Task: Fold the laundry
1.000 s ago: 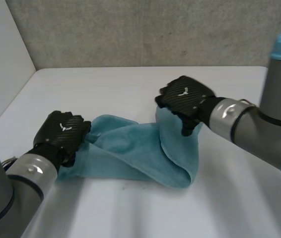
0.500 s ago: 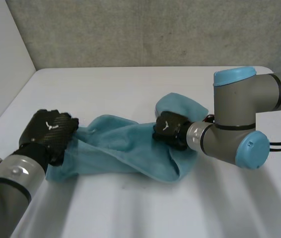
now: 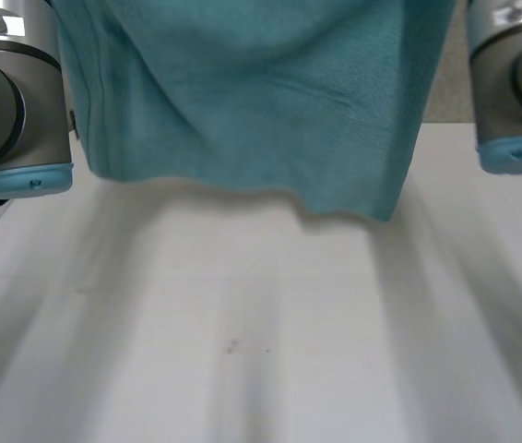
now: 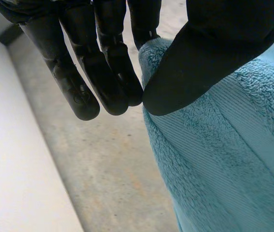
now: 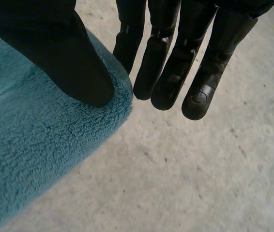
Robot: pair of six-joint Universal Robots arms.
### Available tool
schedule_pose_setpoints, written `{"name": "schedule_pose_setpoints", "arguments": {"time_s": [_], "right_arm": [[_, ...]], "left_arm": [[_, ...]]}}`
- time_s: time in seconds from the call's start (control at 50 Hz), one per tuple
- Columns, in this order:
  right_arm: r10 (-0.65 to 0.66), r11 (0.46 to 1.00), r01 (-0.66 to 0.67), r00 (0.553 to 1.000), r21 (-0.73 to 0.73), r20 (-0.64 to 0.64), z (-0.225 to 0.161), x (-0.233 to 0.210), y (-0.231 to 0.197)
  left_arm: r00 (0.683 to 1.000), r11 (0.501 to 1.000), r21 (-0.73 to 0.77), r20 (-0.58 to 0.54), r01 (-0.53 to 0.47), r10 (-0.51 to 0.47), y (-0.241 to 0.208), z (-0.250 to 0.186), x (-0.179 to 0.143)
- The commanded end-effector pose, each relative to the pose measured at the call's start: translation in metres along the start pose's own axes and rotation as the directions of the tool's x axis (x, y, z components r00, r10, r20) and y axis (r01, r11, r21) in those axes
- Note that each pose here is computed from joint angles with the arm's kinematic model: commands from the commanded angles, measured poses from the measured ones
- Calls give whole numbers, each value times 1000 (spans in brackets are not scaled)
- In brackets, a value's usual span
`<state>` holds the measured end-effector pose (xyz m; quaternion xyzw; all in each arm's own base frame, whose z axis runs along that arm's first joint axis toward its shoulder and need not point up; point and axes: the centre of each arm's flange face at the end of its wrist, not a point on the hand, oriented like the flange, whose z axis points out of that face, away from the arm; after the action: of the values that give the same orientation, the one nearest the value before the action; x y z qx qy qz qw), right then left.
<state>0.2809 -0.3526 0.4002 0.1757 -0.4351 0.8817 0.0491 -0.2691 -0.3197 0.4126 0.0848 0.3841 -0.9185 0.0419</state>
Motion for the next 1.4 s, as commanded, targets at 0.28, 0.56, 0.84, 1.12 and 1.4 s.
{"name": "schedule_pose_setpoints", "arguments": {"time_s": [0.28,0.56,0.84,1.12,1.4], "right_arm": [[214,785,204,798,-585,564,-211,-37,80],[259,740,220,779,-635,571,-193,-25,58],[136,846,296,685,-444,716,-163,-42,63],[66,752,505,582,-424,811,-176,-71,131],[75,741,514,576,-433,814,-188,-99,150]], "left_arm": [[939,738,-630,-343,-242,15,107,-210,9],[925,681,-679,-380,-275,-4,85,-222,-6],[925,691,-671,-379,-270,-6,80,-221,-7],[926,690,-672,-377,-268,-6,80,-222,-8],[926,690,-672,-377,-268,-6,80,-222,-8]]}}
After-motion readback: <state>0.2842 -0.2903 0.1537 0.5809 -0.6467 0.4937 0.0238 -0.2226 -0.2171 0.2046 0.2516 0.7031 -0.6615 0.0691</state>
